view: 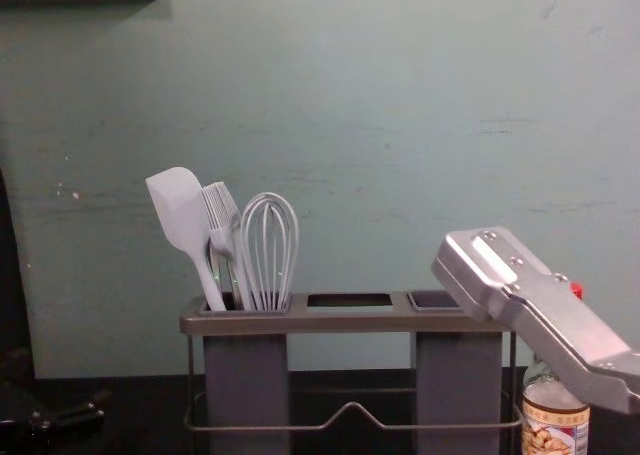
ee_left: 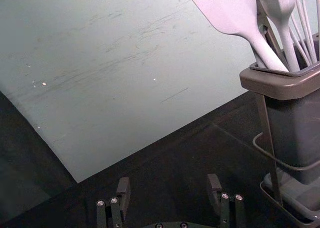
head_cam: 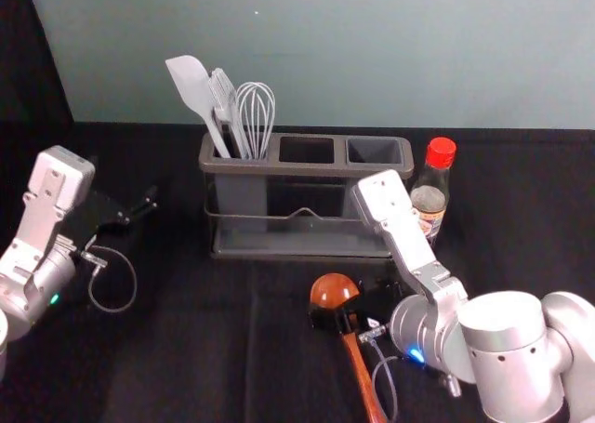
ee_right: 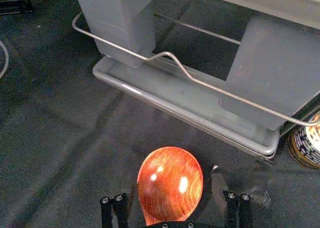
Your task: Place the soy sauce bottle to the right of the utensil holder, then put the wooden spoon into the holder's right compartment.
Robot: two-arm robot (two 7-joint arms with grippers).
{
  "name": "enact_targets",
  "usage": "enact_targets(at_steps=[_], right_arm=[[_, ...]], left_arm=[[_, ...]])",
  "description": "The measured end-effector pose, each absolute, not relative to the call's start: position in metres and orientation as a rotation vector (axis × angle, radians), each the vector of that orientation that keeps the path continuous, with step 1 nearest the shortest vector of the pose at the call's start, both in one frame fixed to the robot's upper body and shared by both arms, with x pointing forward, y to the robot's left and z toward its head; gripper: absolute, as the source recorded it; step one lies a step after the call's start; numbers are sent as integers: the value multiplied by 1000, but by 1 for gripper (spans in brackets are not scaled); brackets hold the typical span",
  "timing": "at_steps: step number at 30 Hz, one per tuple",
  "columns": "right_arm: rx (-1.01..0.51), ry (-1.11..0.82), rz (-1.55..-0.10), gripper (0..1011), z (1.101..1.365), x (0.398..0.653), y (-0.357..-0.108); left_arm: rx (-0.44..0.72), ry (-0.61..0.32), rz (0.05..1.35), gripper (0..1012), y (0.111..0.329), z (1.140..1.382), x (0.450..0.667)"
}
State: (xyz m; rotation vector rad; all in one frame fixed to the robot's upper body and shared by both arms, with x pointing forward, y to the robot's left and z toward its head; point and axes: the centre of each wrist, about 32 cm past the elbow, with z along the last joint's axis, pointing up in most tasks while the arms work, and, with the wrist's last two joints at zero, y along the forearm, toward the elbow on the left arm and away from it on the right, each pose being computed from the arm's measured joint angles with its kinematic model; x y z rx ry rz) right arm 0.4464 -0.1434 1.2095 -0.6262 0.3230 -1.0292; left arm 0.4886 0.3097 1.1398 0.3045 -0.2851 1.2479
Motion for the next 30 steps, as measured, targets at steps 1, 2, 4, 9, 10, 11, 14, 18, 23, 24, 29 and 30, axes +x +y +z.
enact_targets(at_steps=[1,2,4,9,10,11,14,18,23,24,29,30], right_arm=[[-628,323,-1029,1003,1209,448,-143],[-629,324,-1027,1003,1209,449,-142],[-635,324,-1026,1003,1208,450,-141],[-645,321,-1020,1003,1208,454,-138],[-647,320,-1020,1003,1208,454,-138],[-649,320,-1017,1003,1208,455,-137],[-662,318,-1008,1003,1208,457,-135],[-678,316,-998,1003,1208,459,-133],[-685,314,-997,1003,1208,460,-132],[-686,314,-996,1003,1209,460,-132],[-687,313,-998,1003,1209,460,-132],[-687,313,-998,1003,1209,460,-132]], left_arm=[[305,-285,1248,1005,310,1140,489],[304,-285,1248,1005,310,1140,489],[304,-285,1248,1005,310,1140,489],[304,-285,1248,1005,310,1140,489],[304,-285,1248,1005,310,1140,489],[304,-285,1248,1005,310,1140,489],[304,-285,1248,1005,310,1140,489],[304,-285,1248,1005,310,1140,489],[305,-285,1248,1005,310,1140,489],[304,-285,1248,1005,310,1140,489],[304,-285,1248,1005,310,1140,489],[304,-285,1248,1005,310,1140,489]])
